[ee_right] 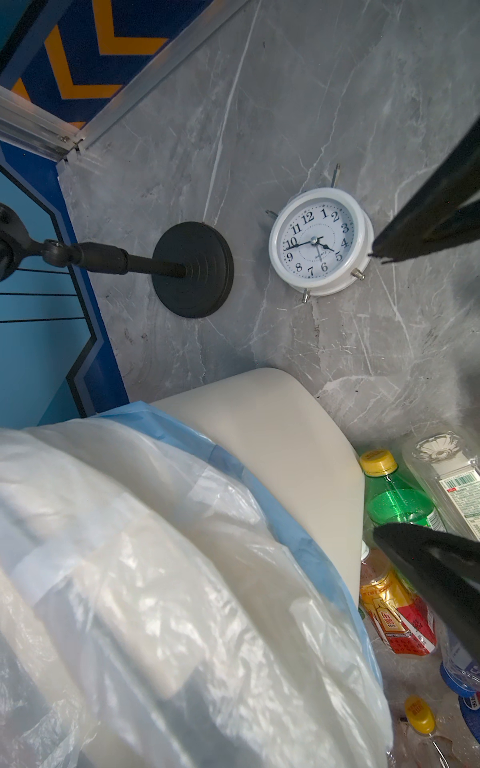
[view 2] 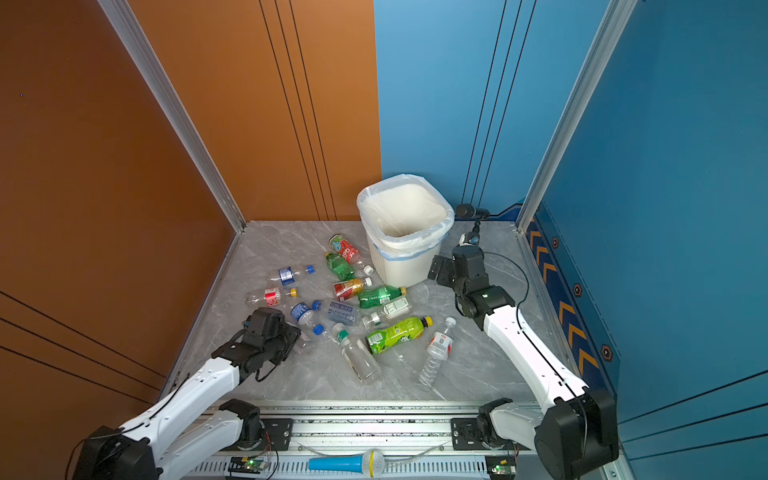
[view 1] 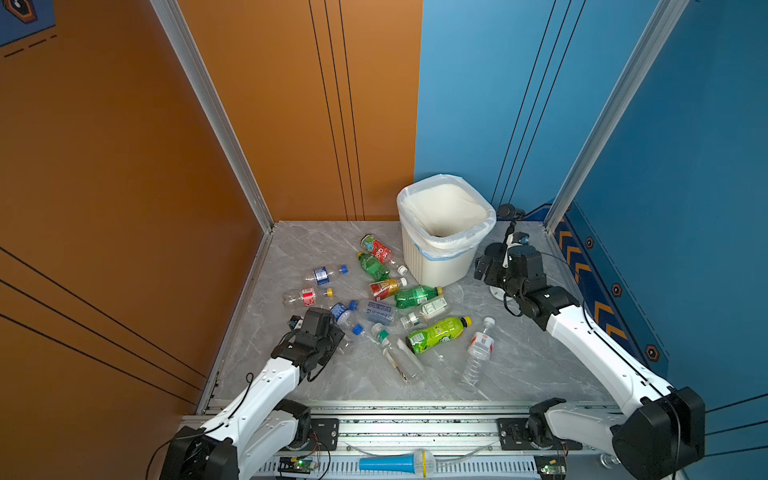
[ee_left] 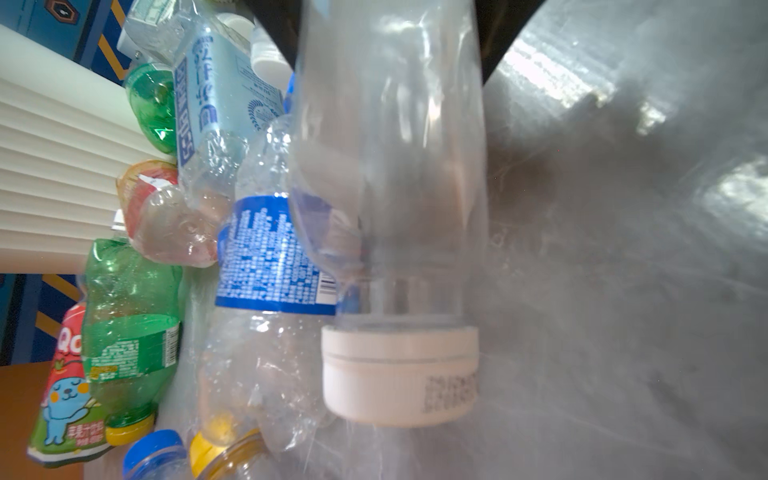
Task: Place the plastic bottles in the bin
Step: 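Lift the clear white-capped bottle with the left gripper and drop it into the bin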
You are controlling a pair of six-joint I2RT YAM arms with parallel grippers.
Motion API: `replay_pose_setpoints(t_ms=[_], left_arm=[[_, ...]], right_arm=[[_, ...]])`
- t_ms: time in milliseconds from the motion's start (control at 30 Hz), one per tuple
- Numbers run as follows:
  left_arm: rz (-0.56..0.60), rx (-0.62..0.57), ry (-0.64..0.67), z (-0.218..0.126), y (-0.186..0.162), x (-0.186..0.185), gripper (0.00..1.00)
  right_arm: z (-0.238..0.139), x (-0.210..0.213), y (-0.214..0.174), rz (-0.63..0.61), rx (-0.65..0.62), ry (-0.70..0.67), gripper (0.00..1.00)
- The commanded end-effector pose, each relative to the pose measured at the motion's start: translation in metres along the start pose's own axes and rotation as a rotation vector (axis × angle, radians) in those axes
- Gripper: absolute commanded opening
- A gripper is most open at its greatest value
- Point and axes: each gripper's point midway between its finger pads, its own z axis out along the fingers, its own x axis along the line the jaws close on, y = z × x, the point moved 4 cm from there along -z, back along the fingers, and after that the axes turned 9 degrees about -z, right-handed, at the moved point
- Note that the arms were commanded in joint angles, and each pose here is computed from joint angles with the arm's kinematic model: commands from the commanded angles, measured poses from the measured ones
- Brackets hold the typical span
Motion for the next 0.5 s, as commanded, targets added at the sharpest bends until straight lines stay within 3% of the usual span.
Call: replay_pose_setpoints(t_ms=[0,100,267,467], left_arm=[[0.019,0.002,-0.003,-0.014,0.0,0.001,0.43],[0.064,-0.015,-0.083,-0.033,0.004,-0.017,0.42],[0.206,-0.065,-0.288,-0.078,0.012,-0.077,0.4],[0.503,-0.124,-0.493,-0.129,0.008,-0.181,0.39]], right_arm=[[0.002,0.001,0.0,0.019,-0.005,0.018,1.0],[0.0,0.001,0.0,0.024,-0.01,0.018,1.0],[-0.003,-0.001,-0.001,0.035,-0.013,0.02,1.0],[-0.011,-0.009,-0.006,0.055,-0.016,0.014,1.0]])
